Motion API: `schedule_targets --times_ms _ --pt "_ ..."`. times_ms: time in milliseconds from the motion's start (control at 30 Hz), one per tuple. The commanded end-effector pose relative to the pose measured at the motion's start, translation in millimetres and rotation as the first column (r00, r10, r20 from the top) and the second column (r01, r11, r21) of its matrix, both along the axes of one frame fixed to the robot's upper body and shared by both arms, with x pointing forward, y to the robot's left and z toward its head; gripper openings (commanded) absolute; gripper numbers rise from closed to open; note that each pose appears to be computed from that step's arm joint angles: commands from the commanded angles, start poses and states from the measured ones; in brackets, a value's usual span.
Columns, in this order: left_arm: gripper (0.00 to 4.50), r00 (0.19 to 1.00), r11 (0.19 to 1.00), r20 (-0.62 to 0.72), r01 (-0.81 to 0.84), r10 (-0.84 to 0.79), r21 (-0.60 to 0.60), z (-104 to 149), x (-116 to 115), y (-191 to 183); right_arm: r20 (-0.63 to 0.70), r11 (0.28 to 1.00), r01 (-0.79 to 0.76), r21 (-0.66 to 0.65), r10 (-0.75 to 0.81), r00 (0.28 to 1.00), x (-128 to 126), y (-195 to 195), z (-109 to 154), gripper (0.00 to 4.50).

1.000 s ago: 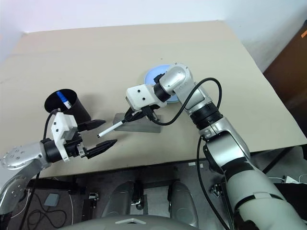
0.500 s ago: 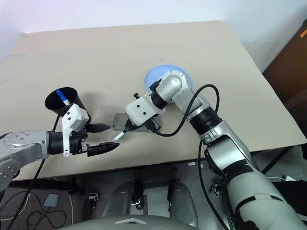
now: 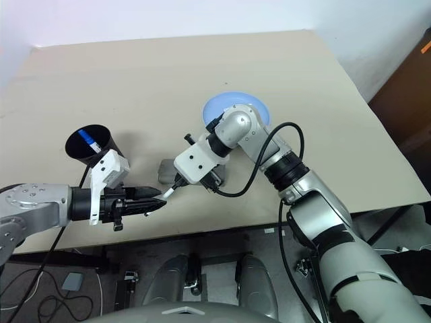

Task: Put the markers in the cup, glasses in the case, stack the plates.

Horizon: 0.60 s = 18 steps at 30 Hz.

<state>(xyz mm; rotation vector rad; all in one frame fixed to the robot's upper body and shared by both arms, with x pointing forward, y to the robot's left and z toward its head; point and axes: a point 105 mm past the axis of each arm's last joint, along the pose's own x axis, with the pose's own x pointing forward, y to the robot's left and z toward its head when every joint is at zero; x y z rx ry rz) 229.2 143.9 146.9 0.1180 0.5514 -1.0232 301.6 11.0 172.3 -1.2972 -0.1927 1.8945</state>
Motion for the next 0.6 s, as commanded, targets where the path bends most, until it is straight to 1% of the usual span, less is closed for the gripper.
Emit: schedule_targets --times_ms 33,67,267,400,500,600 --pt "0.16 1.0 0.999 0.006 0.029 -0.029 0.023 -0.2 -6.6 -3.9 0.038 0.999 -0.033 0.033 0.032 0.999 -2.5 6.2 11.4 0.26" --pt "0.01 1.0 0.999 0.004 0.03 -0.03 0.02 -0.1 -7.1 -4.4 0.038 0.999 -0.036 0.037 0.034 0.999 -3.1 7.0 12.0 0.26" --pt "0.01 0.999 0.999 -0.015 0.038 -0.038 -0.003 1.1 -9.9 -8.0 0.037 0.997 -0.042 0.072 0.039 0.999 -5.4 12.0 17.1 0.26" --pt "0.01 0.997 0.999 -0.05 0.053 -0.054 -0.01 2.1 -11.6 -7.7 0.045 0.994 -0.032 0.104 0.027 0.999 -4.0 16.3 20.3 0.26" --pt "0.01 0.996 0.997 -0.051 0.071 -0.073 -0.03 7.3 -11.2 -8.2 0.045 0.994 -0.031 0.107 0.026 0.999 -4.4 17.0 20.2 0.26" --pt "0.01 0.997 0.998 -0.043 0.066 -0.067 -0.021 7.1 -9.2 -6.5 0.039 0.994 -0.029 0.101 0.025 0.999 -4.9 16.0 18.9 0.26"
